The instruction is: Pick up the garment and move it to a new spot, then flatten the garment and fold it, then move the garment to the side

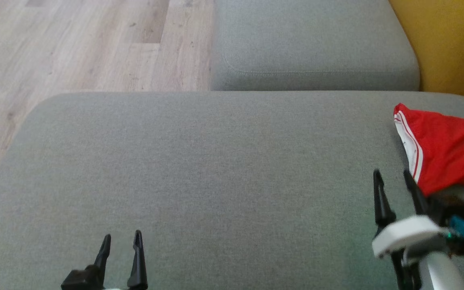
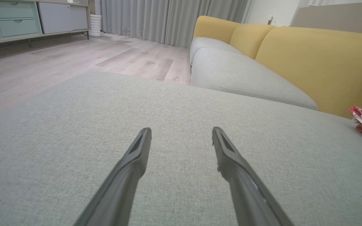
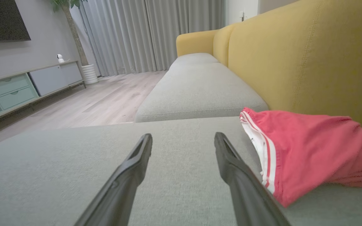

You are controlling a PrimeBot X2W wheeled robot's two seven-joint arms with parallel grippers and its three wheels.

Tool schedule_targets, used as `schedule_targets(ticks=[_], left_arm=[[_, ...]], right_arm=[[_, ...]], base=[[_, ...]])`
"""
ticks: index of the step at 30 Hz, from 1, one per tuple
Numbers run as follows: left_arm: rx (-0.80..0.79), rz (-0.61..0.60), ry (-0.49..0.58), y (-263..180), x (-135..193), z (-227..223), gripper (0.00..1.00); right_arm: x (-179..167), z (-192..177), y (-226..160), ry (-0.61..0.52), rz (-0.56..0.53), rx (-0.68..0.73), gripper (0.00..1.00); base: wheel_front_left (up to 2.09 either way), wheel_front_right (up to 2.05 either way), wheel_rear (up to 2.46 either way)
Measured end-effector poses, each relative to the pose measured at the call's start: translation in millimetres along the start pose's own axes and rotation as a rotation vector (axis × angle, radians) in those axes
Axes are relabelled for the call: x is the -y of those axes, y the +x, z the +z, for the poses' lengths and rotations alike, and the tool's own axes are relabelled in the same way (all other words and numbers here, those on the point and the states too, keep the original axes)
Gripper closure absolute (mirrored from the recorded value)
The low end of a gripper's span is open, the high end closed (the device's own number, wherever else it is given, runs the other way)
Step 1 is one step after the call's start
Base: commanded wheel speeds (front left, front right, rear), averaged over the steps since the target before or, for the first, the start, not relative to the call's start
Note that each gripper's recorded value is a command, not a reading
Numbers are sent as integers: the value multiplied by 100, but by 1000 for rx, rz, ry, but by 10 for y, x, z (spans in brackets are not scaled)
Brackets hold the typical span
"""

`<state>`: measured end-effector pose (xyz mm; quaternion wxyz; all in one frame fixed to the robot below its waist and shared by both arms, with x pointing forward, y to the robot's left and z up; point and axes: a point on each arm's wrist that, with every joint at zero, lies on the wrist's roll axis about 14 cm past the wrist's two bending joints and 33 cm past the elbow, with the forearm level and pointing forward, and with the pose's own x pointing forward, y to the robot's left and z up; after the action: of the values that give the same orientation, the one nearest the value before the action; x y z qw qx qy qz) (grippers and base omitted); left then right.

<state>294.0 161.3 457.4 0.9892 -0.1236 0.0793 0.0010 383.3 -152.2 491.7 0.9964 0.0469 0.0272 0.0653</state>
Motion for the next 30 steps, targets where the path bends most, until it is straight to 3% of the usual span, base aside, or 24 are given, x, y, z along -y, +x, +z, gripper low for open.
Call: schedule_targets(ticks=[12,30], left_arm=[[-20,2,-16,-107,-5,-84,0],[-15,-7,-18,-101,23,-60,0]], right_arm=[[-141,-124,-541,68,29,-7,0],[-121,-144,-671,61,22,-34,0]], base=[[0,0,0],[0,0,0]])
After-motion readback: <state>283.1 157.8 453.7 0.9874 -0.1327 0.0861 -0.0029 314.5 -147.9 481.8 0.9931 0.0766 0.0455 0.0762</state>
